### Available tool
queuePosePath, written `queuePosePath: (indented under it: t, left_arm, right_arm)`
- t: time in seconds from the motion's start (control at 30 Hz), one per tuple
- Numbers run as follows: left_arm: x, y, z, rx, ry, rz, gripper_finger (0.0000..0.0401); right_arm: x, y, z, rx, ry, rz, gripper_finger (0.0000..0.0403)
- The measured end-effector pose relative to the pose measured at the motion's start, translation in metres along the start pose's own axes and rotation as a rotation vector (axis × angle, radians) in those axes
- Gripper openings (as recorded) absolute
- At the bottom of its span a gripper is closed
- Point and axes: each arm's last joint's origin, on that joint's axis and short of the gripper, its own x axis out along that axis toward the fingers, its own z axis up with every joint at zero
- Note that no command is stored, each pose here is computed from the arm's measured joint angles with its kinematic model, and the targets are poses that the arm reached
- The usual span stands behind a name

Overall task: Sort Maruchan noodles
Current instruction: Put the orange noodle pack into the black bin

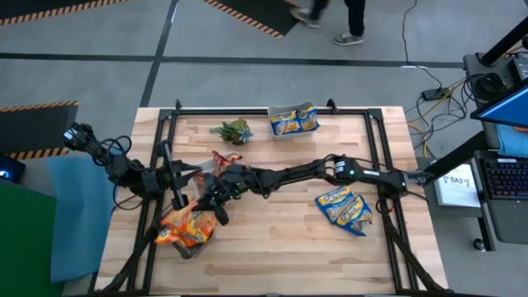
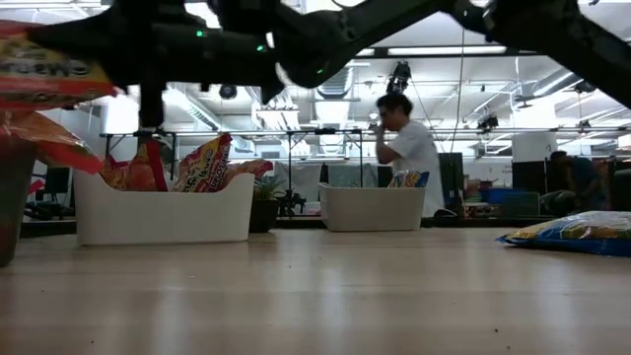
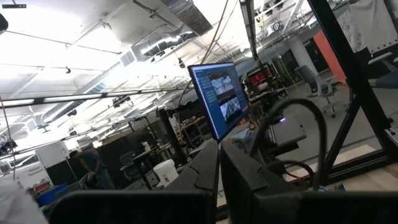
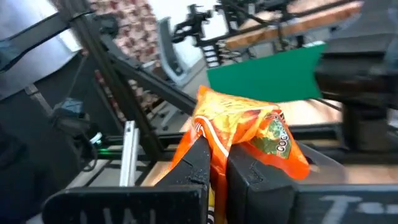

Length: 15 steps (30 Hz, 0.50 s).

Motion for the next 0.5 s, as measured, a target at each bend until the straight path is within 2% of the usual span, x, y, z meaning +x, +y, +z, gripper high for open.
queuePosePath:
  t: [0.13,0.37,0.5]
  left_arm:
    - [0.0,0.0,0.0,0.002,0.002,-0.001,0.0]
    - [0.0,0.001,-0.003,0.01,0.065,0.057,0.0]
    - [0.0,0.001,-0.003,0.011,0.074,0.065,0.0]
  right_arm:
    - [0.015,-0.003,-0.005,-0.023,-0.01,0.066,0.0009]
    - [0.027,-0.012,-0.013,-0.029,-0.022,0.064,0.001]
    - [0.027,-0.013,-0.015,-0.044,0.0,0.058,0.0031]
